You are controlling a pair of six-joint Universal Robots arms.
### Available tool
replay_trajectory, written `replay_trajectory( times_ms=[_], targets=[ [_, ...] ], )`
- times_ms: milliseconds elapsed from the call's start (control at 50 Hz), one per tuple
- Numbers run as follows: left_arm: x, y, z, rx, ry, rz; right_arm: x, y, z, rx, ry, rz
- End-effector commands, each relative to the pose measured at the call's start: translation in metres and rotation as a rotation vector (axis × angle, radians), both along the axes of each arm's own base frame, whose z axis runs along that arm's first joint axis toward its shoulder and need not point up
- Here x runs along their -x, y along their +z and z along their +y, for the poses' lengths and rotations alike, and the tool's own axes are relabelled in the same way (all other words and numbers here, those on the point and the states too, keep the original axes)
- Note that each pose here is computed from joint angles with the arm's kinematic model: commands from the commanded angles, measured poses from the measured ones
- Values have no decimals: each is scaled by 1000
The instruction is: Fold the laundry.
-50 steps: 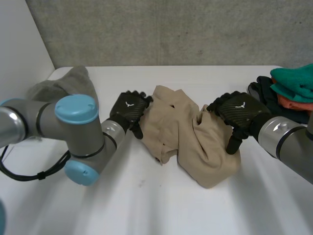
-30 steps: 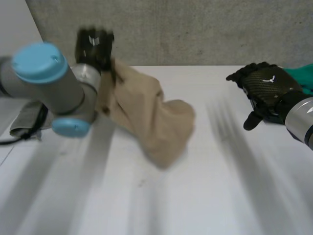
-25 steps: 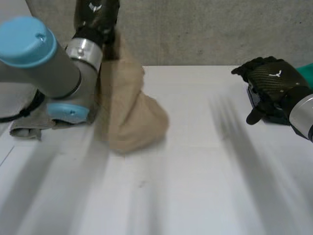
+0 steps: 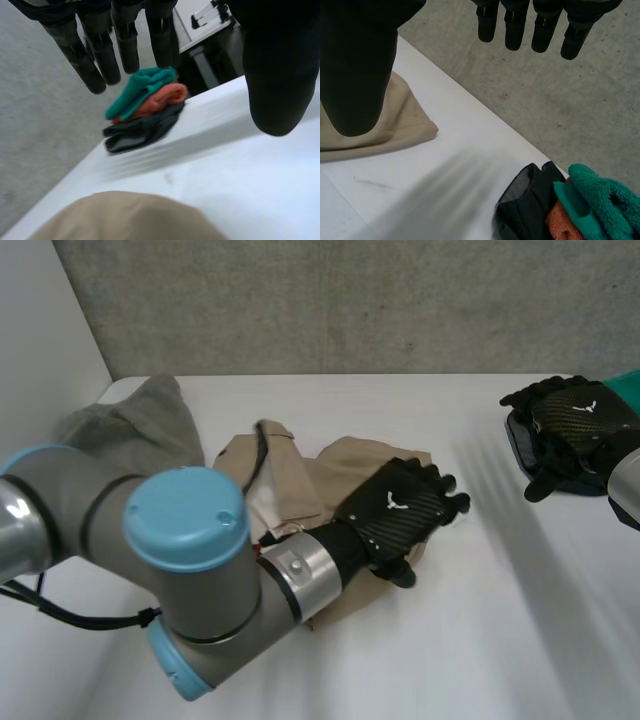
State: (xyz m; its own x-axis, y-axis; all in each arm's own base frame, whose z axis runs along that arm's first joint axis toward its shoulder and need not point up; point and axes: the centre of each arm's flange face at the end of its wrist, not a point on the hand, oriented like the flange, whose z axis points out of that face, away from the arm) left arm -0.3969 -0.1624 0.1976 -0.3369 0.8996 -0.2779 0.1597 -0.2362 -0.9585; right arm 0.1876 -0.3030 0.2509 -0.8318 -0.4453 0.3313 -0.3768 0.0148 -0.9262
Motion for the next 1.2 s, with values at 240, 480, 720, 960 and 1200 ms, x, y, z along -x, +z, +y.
replay_trajectory(
  times_ms=[240, 480, 720, 960, 1200],
  targets=[
    [-127, 75, -106, 84, 602, 102, -66, -12, 49, -84, 216, 115],
    [-174, 23, -199, -184, 643, -64, -129, -68, 116, -156, 333, 137],
    [-151, -36, -214, -323, 473, -210, -157, -119, 108, -92, 240, 176],
    [-139, -8, -200, -211, 567, -240, -156, -115, 53, -12, 158, 187],
    [-118, 76, -118, 8, 653, -3, -126, 12, -74, 496, 69, -105]
  ],
)
